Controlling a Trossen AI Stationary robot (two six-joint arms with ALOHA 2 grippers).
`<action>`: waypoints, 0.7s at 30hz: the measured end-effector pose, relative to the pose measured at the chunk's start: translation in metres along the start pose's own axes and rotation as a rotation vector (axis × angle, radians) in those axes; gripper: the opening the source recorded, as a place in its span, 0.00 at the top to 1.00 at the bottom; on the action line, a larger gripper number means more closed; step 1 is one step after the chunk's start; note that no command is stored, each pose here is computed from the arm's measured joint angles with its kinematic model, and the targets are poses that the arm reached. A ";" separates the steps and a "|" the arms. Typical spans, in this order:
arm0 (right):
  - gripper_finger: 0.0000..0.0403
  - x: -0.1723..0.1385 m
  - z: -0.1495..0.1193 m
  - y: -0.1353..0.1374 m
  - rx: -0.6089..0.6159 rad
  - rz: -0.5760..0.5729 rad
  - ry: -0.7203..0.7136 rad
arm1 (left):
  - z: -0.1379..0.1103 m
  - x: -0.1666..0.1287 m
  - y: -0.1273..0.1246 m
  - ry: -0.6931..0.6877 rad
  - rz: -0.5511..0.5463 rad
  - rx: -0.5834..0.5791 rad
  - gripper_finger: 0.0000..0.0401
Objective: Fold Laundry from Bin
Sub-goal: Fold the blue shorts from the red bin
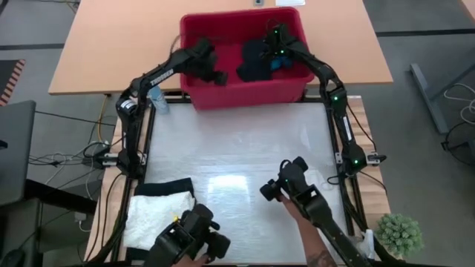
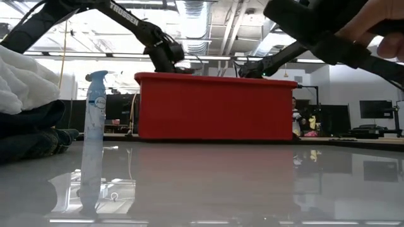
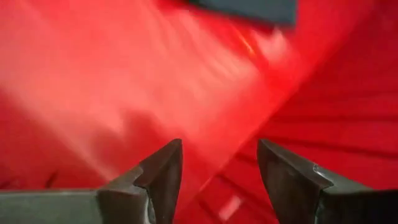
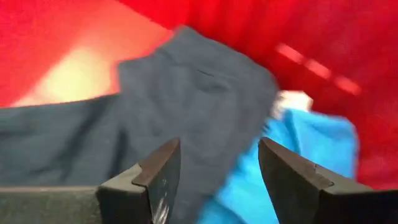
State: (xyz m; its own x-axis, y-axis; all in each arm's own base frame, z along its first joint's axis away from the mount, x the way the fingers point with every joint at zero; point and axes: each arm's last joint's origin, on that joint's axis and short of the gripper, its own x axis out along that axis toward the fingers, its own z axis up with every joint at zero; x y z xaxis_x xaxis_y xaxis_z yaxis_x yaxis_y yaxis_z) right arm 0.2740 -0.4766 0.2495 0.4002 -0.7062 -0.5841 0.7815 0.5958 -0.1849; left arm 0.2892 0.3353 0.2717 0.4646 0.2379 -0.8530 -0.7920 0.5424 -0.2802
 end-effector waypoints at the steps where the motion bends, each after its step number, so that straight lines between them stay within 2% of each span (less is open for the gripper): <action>1: 0.41 0.000 -0.001 0.001 -0.002 0.002 0.010 | -0.003 0.003 -0.001 0.026 0.002 0.007 0.51; 4: 0.41 0.000 -0.001 0.003 -0.006 0.002 0.018 | -0.008 0.007 0.000 0.065 0.091 0.050 0.51; 7: 0.41 0.000 0.002 0.004 -0.018 -0.025 -0.003 | -0.007 0.004 0.000 0.030 0.197 0.073 0.51; 9: 0.41 0.000 0.004 0.004 -0.022 -0.042 -0.022 | -0.005 0.004 0.001 0.016 0.228 0.075 0.51; 14: 0.41 0.001 0.007 -0.002 -0.022 -0.084 -0.067 | 0.008 -0.011 -0.008 -0.074 0.184 0.085 0.51; 21: 0.41 0.036 -0.024 -0.004 -0.051 -0.122 0.019 | 0.027 -0.032 -0.022 -0.222 0.122 0.072 0.51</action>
State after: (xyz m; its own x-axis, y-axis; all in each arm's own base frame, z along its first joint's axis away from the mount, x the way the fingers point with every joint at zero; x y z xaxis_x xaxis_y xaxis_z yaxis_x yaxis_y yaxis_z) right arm 0.2740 -0.4955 0.2101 0.2945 -0.7672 -0.5698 0.7982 0.5253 -0.2948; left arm 0.3025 0.3380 0.3169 0.4493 0.4716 -0.7587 -0.8208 0.5532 -0.1423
